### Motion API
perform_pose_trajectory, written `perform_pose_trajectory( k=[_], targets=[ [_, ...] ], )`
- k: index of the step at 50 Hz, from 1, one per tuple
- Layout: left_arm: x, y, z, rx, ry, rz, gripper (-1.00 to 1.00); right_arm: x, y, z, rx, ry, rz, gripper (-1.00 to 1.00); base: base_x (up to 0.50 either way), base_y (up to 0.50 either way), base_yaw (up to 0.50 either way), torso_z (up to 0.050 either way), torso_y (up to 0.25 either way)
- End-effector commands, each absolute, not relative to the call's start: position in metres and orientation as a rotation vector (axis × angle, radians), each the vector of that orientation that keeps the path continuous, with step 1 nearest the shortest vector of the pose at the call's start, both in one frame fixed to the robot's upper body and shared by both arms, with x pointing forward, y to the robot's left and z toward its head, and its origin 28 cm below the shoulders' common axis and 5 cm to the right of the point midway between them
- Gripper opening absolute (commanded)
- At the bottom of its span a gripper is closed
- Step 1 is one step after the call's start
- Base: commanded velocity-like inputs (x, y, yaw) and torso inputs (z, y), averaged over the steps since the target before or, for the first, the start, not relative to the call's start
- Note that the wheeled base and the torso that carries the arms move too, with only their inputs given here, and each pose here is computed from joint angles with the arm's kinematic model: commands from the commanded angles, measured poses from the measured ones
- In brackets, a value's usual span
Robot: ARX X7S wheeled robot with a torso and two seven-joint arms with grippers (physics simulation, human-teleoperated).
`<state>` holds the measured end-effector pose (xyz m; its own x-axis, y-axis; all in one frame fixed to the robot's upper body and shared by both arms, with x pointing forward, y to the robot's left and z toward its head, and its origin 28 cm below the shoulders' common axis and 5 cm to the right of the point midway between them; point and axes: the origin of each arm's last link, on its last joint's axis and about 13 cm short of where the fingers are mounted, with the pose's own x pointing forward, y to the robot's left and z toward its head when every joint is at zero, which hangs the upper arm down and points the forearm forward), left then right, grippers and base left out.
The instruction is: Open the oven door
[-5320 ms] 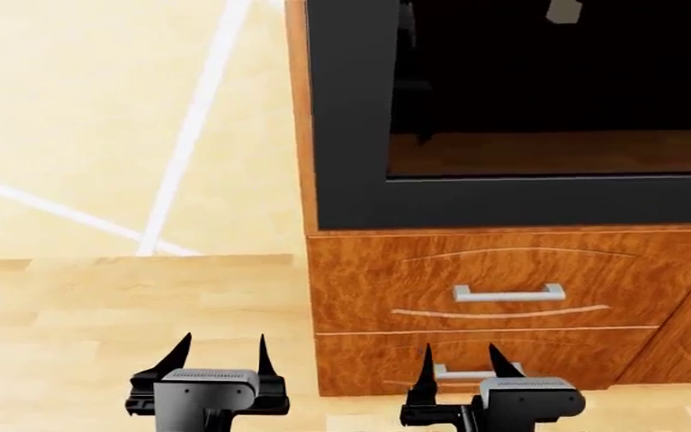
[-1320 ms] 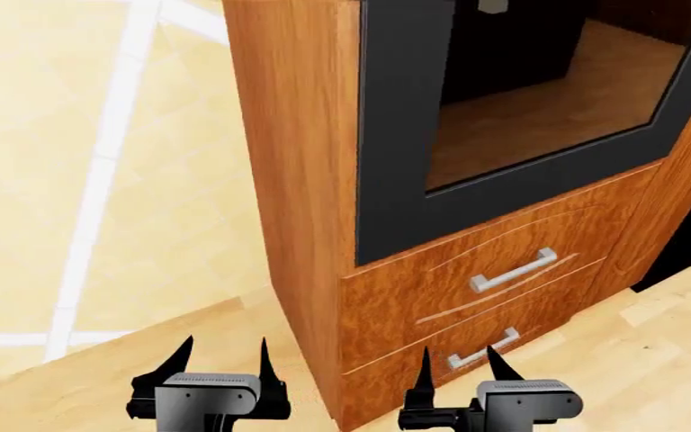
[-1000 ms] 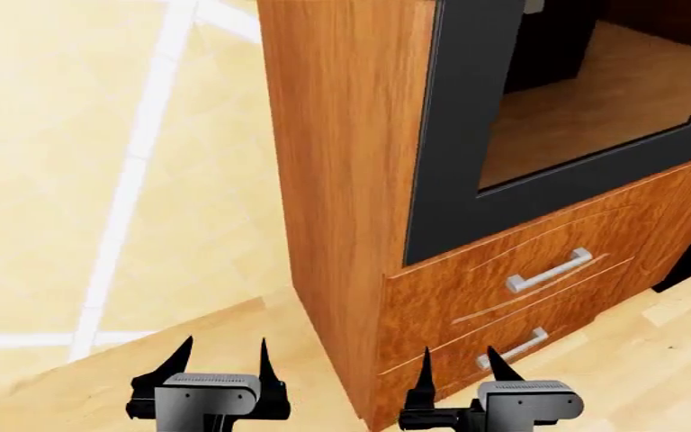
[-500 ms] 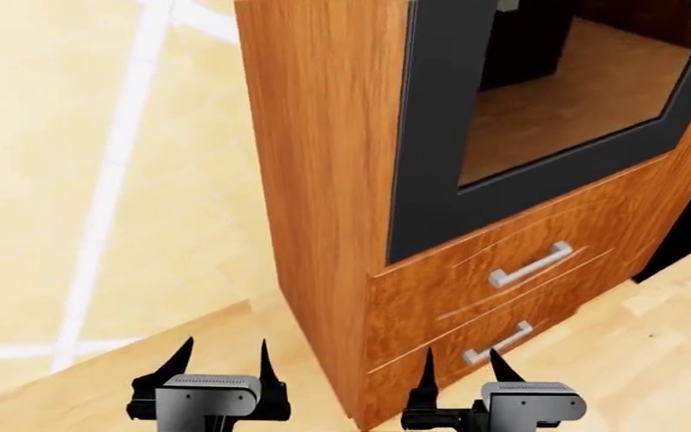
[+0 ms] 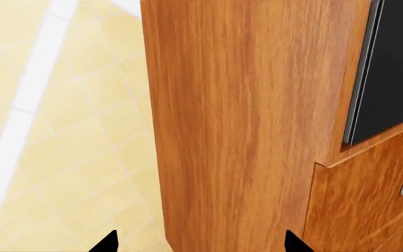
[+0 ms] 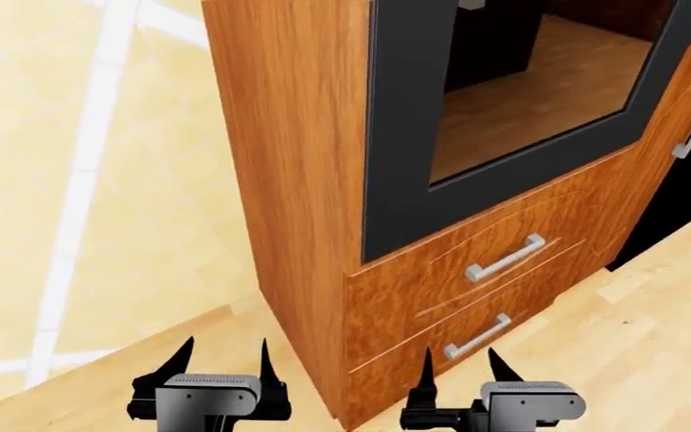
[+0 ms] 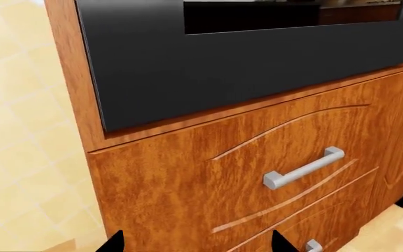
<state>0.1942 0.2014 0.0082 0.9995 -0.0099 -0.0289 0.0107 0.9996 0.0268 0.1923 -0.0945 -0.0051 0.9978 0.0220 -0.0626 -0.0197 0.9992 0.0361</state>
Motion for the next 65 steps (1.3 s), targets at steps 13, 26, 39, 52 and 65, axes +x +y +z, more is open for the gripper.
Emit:
perform_pose_trajectory(
  k=[13,26,39,52,65],
  targets=[
    [0.1934,0.2014,0.0073,0.025,0.033,-0.008,1.0,0.1923,-0.0936,-0.0057,0.031,0.059,0.028,1.0,0.04,-0.02,0.0,0.0,0.0],
    [0.1936,0.2016,0.0068,0.027,0.032,-0.008,1.0,0.1922,-0.0935,-0.0057,0.032,0.059,0.025,1.0,0.12,-0.07,0.0,0.0,0.0],
    [0.1934,0.2016,0.0077,0.027,0.032,-0.008,1.0,0.1922,-0.0939,-0.0055,0.034,0.059,0.022,1.0,0.13,-0.08,0.0,0.0,0.0],
    [0.1937,0.2014,0.0078,0.027,0.031,-0.009,1.0,0.1923,-0.0946,-0.0056,0.034,0.057,0.021,1.0,0.14,-0.08,0.0,0.0,0.0],
    [0.1937,0.2013,0.008,0.028,0.03,-0.01,1.0,0.1924,-0.0946,-0.0053,0.033,0.058,0.02,1.0,0.14,-0.08,0.0,0.0,0.001]
  ],
)
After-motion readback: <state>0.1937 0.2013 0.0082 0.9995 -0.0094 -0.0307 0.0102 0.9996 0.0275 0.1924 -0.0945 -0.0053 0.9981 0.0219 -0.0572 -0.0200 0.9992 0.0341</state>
